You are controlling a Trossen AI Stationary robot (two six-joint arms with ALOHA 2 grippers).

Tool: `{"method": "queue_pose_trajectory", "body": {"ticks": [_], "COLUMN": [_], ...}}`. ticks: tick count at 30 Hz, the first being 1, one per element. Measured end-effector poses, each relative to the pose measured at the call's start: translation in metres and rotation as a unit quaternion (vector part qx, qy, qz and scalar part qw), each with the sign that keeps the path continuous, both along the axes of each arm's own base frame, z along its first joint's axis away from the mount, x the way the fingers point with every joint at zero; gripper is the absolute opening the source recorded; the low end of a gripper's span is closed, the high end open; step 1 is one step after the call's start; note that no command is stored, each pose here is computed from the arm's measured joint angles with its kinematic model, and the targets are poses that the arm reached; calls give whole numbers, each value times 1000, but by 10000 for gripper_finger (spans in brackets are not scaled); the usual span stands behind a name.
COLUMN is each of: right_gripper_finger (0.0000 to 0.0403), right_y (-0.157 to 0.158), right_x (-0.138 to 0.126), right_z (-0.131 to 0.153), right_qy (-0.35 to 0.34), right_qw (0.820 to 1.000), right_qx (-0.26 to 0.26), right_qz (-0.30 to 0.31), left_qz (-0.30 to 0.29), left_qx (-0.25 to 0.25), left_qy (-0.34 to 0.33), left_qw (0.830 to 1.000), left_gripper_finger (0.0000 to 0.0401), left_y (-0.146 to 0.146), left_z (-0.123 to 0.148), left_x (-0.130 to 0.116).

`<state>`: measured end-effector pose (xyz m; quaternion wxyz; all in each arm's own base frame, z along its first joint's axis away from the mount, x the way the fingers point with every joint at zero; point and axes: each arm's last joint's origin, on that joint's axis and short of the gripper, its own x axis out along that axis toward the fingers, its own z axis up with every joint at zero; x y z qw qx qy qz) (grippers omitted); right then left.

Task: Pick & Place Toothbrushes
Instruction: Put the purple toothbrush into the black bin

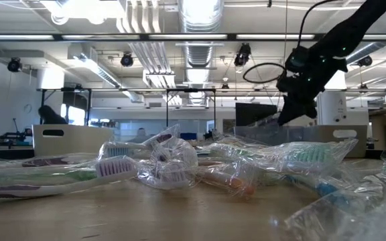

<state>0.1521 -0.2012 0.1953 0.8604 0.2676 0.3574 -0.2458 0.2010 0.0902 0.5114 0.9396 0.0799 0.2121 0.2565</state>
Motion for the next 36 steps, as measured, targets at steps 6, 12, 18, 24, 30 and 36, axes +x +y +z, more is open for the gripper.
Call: {"method": "queue_pose_trajectory", "body": {"ticks": [6, 12, 18, 24, 30, 36], "right_gripper_finger": [11, 11, 14, 50, 100, 146], "right_y": [-13, -20, -23, -21, -21, -23], "right_x": [5, 9, 11, 10, 7, 9], "right_z": [-10, -19, -29, -26, -21, -15], "right_qy": [8, 17, 27, 26, 23, 22], "right_qw": [1000, 999, 997, 997, 998, 998], "right_qx": [20, 41, 64, 64, 54, 51], "right_qz": [-5, -11, -18, -20, -26, -27], "left_qz": [-1, -3, -4, -5, -8, -11], "left_qx": [8, 13, 15, 19, 25, 32], "left_qy": [-1, 2, 3, 6, 10, 14], "left_qw": [1000, 1000, 1000, 1000, 1000, 999], "left_gripper_finger": [252, 252, 252, 252, 252, 252], "left_y": [-1, -1, -1, -1, -1, -1], "left_z": [2, 2, 2, 2, 2, 2], "left_x": [-3, -3, -3, -3, -3, -3]}}
